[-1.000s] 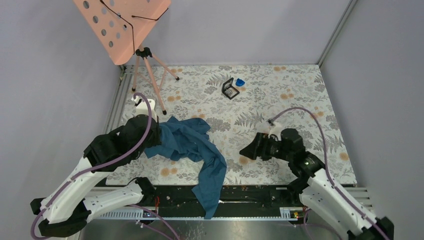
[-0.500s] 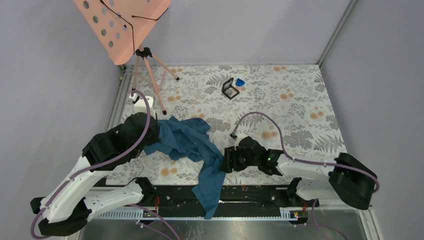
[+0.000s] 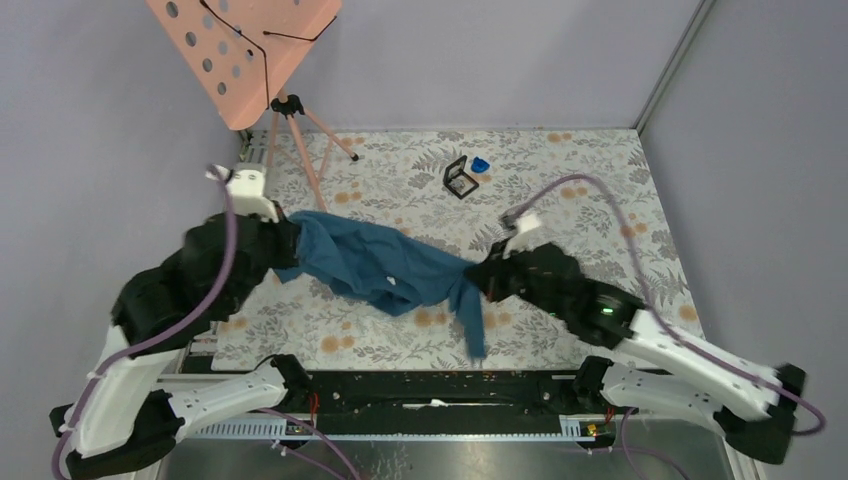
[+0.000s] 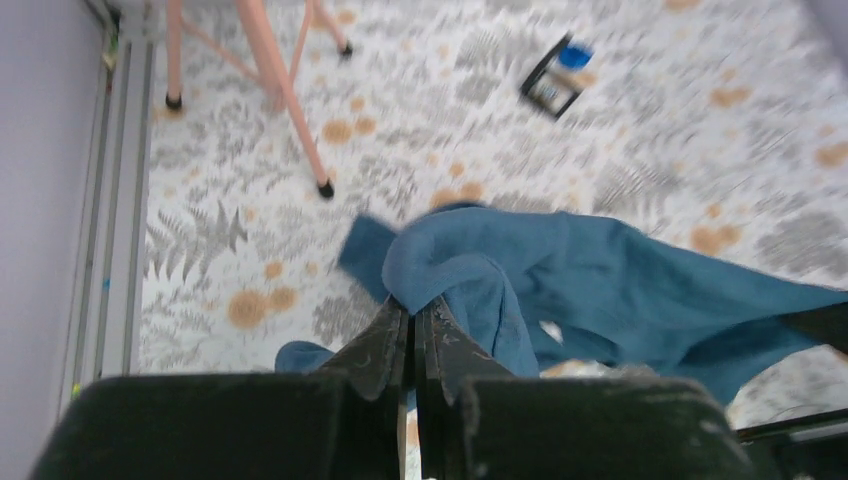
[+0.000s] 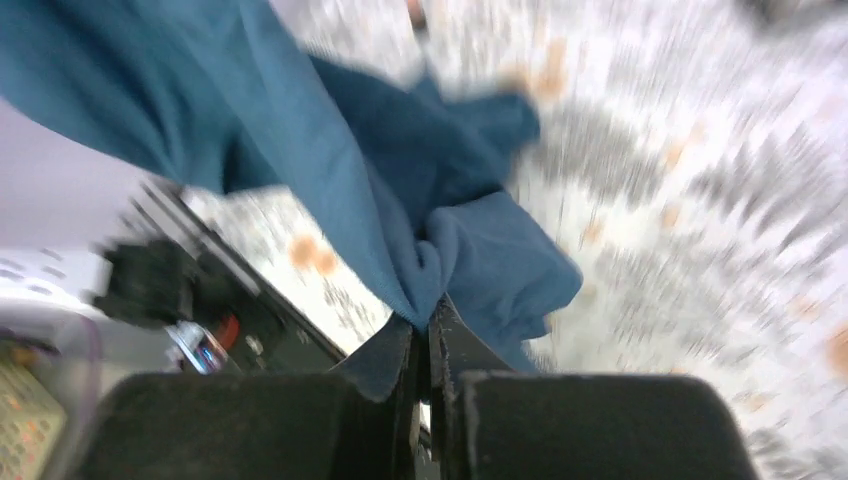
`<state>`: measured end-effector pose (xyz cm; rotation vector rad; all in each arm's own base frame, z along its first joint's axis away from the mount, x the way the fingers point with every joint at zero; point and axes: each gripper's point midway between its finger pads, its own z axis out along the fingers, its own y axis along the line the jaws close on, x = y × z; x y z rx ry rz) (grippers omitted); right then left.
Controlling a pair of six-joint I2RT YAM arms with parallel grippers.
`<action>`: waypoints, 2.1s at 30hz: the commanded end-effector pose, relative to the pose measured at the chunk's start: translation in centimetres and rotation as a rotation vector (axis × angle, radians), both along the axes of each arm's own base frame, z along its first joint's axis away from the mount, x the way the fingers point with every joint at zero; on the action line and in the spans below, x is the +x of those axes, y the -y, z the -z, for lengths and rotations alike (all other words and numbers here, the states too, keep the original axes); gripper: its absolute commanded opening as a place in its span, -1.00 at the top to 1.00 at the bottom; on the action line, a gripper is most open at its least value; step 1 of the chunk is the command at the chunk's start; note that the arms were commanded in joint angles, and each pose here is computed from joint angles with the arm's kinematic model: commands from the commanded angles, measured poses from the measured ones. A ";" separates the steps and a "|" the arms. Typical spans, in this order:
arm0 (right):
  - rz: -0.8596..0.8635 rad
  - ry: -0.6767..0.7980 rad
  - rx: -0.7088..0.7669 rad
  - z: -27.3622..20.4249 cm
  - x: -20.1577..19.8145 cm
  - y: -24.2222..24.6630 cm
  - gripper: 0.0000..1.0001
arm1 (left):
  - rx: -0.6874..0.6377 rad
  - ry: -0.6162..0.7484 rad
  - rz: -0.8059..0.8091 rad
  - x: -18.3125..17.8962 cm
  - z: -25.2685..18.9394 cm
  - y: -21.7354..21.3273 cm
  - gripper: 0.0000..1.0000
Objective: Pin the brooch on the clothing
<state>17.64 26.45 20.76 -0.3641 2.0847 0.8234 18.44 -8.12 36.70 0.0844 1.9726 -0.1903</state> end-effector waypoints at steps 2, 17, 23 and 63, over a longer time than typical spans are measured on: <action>0.165 0.396 -0.019 -14.3 0.4 9.5 1.00 | -0.192 0.336 0.006 -0.8 -12.2 -2.4 1.00; 0.110 0.653 0.250 -29.5 -5.6 16.3 1.00 | -0.376 0.519 0.201 -3.3 -20.8 -0.7 1.00; 0.487 0.578 0.007 -21.8 0.4 19.0 1.00 | -0.281 0.284 0.052 2.2 -9.4 3.2 1.00; 0.706 -0.143 -0.287 14.9 -0.8 16.6 -0.98 | 0.157 -0.178 0.454 4.5 23.9 24.0 -0.91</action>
